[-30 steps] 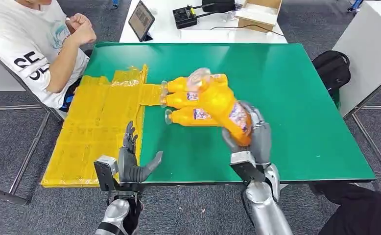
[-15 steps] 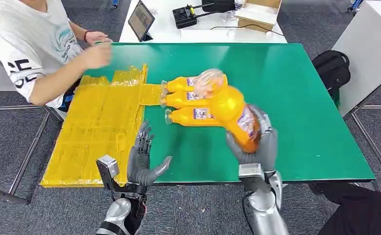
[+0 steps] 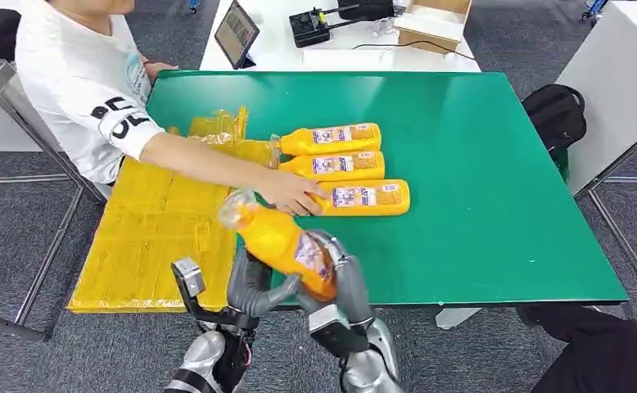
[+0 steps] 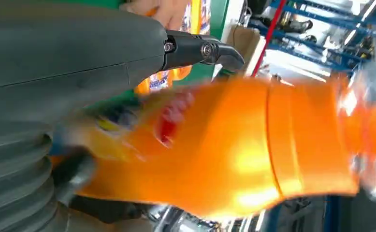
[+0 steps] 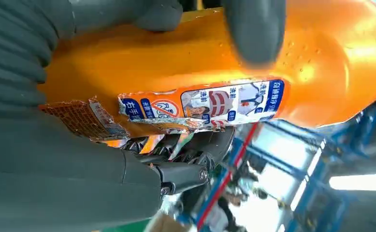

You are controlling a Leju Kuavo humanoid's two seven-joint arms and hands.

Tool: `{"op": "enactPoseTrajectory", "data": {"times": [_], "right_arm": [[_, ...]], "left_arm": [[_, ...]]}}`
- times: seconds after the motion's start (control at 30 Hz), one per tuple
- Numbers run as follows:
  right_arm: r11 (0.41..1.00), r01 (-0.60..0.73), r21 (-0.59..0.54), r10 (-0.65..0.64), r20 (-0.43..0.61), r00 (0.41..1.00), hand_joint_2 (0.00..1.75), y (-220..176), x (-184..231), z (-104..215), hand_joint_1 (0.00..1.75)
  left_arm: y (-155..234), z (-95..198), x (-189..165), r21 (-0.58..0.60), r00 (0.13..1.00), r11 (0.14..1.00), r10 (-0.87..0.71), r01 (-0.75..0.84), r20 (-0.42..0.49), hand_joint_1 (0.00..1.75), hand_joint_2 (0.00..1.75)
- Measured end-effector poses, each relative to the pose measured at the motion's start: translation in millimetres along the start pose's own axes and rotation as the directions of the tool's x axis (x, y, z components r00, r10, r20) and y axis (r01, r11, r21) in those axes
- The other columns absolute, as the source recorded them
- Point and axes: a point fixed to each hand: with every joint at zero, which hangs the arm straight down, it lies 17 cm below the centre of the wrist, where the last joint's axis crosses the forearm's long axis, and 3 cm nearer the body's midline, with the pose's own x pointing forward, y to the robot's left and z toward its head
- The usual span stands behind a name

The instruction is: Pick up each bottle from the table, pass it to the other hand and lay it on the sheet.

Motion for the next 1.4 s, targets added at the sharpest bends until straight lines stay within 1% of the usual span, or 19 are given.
{"op": "enactPoseTrajectory", "data": {"times": [0.27, 0.4, 0.63, 0.67, 0.7, 0.73, 1.03, 1.33, 1.37, 1.4], "right_arm": [[0.997, -0.028, 0.068, 0.03, -0.022, 0.999, 1.75, 26, -12, 7, 1.75], [0.993, -0.052, 0.107, 0.054, -0.018, 0.998, 1.75, 42, -14, 9, 1.75], [0.986, -0.048, 0.157, 0.054, -0.035, 0.998, 1.75, 63, -20, 13, 1.75], [0.986, -0.046, 0.16, 0.053, -0.038, 0.998, 1.75, 65, -21, 14, 1.75], [0.985, -0.043, 0.166, 0.05, -0.042, 0.998, 1.75, 67, -22, 14, 1.75], [0.985, -0.041, 0.17, 0.049, -0.046, 0.998, 1.75, 69, -23, 15, 1.75], [0.979, -0.042, 0.198, 0.053, -0.053, 0.997, 1.75, 77, -27, 17, 1.75], [0.976, -0.036, 0.214, 0.048, -0.055, 0.997, 1.75, 84, -27, 16, 1.75], [0.976, -0.036, 0.216, 0.048, -0.054, 0.997, 1.75, 84, -27, 15, 0.59], [0.975, -0.037, 0.217, 0.049, -0.053, 0.997, 1.75, 84, -27, 15, 0.16]], "left_arm": [[-5, 2, -9, -0.014, 1.0, 1.0, 0.017, -0.017, -0.024, 0.0, 1.75], [-1, 3, -15, 0.01, 0.999, 0.999, 0.036, -0.035, -0.037, 0.0, 1.75], [9, 6, -21, 0.047, 0.997, 0.997, 0.06, -0.058, -0.049, 0.0, 1.75], [11, 6, -21, 0.053, 0.997, 0.997, 0.062, -0.06, -0.051, 0.19, 1.75], [12, 7, -22, 0.056, 0.997, 0.997, 0.062, -0.059, -0.052, 1.38, 1.75], [13, 7, -22, 0.059, 0.997, 0.997, 0.062, -0.059, -0.053, 1.75, 1.75], [21, 10, -25, 0.081, 0.996, 0.995, 0.062, -0.057, -0.059, 1.75, 1.75], [27, 9, -21, 0.102, 0.996, 0.992, 0.076, -0.072, -0.039, 1.75, 1.75], [28, 9, -20, 0.103, 0.996, 0.992, 0.076, -0.072, -0.037, 1.75, 1.75], [29, 9, -20, 0.106, 0.996, 0.992, 0.078, -0.073, -0.036, 1.75, 1.75]]}}
